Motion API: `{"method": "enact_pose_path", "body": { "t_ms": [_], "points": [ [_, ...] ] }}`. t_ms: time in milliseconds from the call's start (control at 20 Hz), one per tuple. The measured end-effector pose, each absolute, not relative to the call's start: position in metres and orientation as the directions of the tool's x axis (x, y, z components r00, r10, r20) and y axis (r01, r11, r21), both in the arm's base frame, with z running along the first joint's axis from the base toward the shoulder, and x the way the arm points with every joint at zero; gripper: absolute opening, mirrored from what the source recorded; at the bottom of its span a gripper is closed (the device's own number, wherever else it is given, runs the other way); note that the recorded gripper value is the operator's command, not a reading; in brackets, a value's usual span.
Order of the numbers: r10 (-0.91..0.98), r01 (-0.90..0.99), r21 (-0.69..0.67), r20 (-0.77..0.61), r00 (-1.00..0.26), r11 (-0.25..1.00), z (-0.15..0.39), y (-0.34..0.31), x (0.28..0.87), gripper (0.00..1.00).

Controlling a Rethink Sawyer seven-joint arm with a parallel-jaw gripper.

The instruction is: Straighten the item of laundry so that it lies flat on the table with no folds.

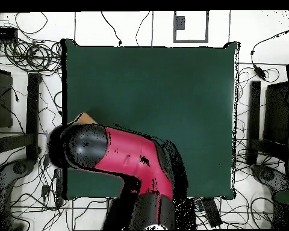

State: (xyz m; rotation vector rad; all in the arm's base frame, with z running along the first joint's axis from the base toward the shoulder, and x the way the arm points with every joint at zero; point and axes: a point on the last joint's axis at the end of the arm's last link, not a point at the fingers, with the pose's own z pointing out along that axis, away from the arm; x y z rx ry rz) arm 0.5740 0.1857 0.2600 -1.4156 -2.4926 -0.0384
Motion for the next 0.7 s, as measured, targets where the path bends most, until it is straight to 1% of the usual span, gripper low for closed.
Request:
{"method": "enact_pose_path", "body": {
  "t_ms": [100, 350, 400, 700],
  "points": [
    [0.871, 0.878, -0.084, 0.206, -0.447, 0.471, 0.237, 0.148, 0.593, 0.00],
    [0.898, 0.904, -0.068, 0.168, -0.406, 0.422, 0.207, 0.102, 0.609, 0.00],
    [0.905, 0.910, -0.070, 0.156, -0.395, 0.409, 0.194, 0.083, 0.612, 0.00],
    [0.912, 0.910, -0.103, 0.136, -0.387, 0.402, 0.152, 0.028, 0.609, 0.00]
  ]
}}
